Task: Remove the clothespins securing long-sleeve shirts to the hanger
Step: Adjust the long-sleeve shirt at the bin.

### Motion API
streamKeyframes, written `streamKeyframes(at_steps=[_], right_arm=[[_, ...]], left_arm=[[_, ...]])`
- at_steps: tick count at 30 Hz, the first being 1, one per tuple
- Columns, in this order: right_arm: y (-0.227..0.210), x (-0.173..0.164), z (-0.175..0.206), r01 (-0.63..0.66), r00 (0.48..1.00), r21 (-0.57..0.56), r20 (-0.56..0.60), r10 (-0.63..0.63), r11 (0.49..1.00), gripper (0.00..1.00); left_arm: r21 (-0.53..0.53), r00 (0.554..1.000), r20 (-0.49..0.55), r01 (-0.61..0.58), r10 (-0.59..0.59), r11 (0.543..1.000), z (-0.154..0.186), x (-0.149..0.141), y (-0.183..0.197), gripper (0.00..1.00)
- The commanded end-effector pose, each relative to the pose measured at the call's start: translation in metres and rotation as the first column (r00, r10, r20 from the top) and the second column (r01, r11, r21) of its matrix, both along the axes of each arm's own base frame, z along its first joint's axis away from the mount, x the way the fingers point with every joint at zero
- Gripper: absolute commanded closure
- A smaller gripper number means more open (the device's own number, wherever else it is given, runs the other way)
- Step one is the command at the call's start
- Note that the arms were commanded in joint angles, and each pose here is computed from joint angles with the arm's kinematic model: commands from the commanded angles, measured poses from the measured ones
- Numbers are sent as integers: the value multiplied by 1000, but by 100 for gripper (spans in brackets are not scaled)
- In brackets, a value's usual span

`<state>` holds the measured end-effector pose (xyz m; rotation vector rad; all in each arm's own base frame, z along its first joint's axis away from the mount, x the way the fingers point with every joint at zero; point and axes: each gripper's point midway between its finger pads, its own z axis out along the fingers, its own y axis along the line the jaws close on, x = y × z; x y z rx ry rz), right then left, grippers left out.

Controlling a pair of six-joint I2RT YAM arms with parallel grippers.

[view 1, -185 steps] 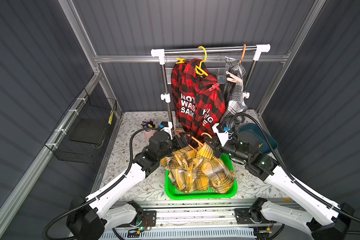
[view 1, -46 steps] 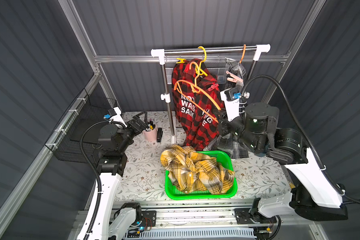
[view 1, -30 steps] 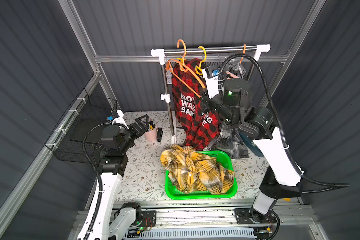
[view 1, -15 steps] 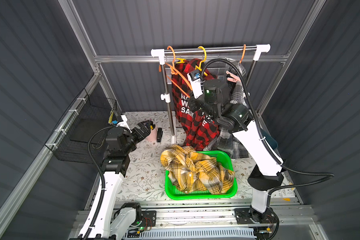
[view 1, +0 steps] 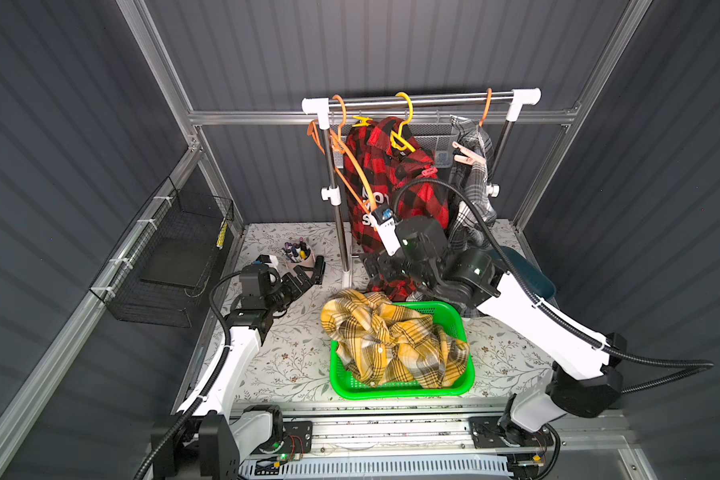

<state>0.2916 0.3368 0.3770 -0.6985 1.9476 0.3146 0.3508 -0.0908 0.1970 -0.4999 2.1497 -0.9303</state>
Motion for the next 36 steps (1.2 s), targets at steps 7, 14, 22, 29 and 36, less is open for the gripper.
streamKeyframes(at_steps=[7, 14, 22, 29, 36], right_arm=[[-3, -45, -149, 77, 912, 77, -409, -39, 994, 14], [-18, -65, -261, 124, 801, -69, -582, -141, 990, 20], [-34, -51, -307, 208, 708, -37, -684, -176, 978, 17], [-50, -34, -223, 232, 817, 91, -558, -144, 968, 7], [-89, -32, -132, 251, 895, 167, -414, -163, 953, 5]], left_arm=[[-100, 997, -5, 81, -82, 992, -8, -2, -22, 1], [-104, 988, -1, 155, -156, 982, -6, -14, -58, 1], [-187, 975, 15, 221, -222, 957, 2, -31, -89, 2], [-187, 953, 70, 302, -294, 935, 26, -48, -123, 2], [-143, 908, 45, 419, -418, 896, 14, -72, -176, 2]])
